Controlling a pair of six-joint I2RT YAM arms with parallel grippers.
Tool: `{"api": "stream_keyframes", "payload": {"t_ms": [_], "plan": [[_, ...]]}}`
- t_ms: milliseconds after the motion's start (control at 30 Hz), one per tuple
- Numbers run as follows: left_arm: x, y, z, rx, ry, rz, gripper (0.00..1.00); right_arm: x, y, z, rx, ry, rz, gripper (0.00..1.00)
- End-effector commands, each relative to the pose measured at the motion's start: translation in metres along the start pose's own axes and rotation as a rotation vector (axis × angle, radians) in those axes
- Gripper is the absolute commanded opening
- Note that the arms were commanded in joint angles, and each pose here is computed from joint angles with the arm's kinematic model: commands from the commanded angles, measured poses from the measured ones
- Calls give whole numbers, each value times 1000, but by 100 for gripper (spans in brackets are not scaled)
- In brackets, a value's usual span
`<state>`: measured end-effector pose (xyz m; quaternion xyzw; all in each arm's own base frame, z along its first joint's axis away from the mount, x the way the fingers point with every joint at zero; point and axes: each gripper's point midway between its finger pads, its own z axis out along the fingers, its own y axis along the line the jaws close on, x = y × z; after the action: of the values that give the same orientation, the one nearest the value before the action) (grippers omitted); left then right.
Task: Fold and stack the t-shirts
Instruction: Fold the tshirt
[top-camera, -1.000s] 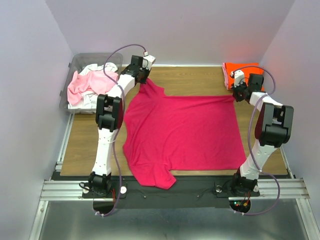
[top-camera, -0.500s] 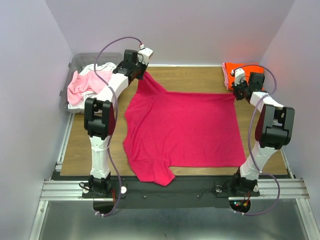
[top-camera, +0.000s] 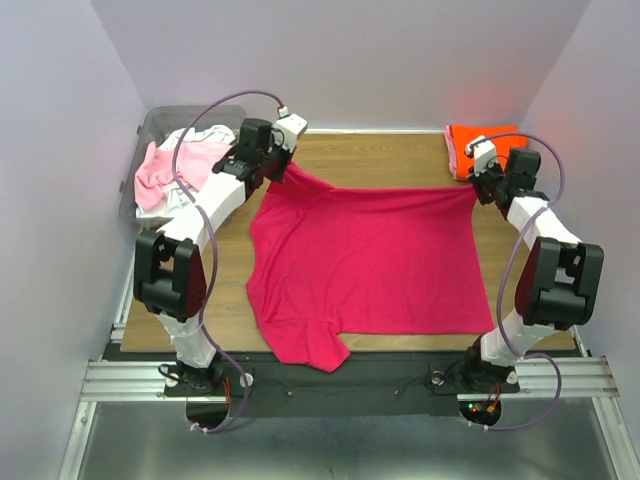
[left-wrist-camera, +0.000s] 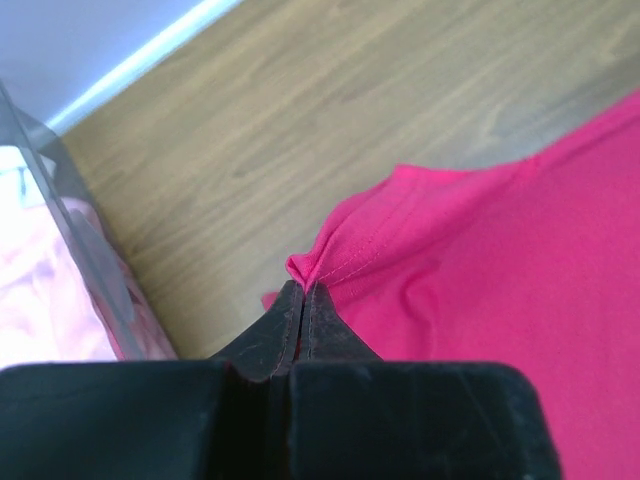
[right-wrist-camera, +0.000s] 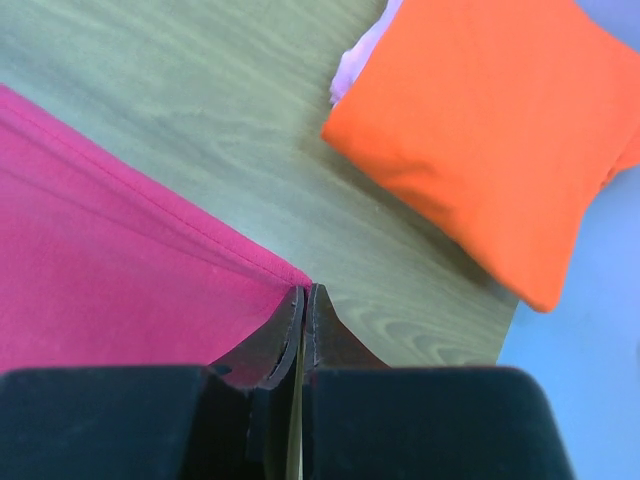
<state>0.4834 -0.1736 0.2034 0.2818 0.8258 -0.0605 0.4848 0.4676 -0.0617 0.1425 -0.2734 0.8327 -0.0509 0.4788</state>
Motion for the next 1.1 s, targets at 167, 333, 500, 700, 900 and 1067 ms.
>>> {"api": "stream_keyframes", "payload": {"t_ms": [167, 333, 500, 700, 900, 1067], "plan": [[32, -30, -56, 1, 48, -17, 0, 7, 5, -30, 11, 8, -75, 1], [47, -46, -79, 23, 67, -13, 0, 14, 9, -41, 6, 21, -81, 1], [71, -67, -93, 81, 114, -7, 0, 27, 17, -46, -15, 52, -101, 1], [118, -89, -100, 115, 222, 67, 0, 54, 38, -47, -79, 105, -144, 1], [162, -124, -107, 265, 334, 170, 3, 87, 62, -51, -151, 174, -186, 1], [170, -134, -117, 368, 371, 247, 43, 98, 68, -58, -189, 232, -211, 16]]}}
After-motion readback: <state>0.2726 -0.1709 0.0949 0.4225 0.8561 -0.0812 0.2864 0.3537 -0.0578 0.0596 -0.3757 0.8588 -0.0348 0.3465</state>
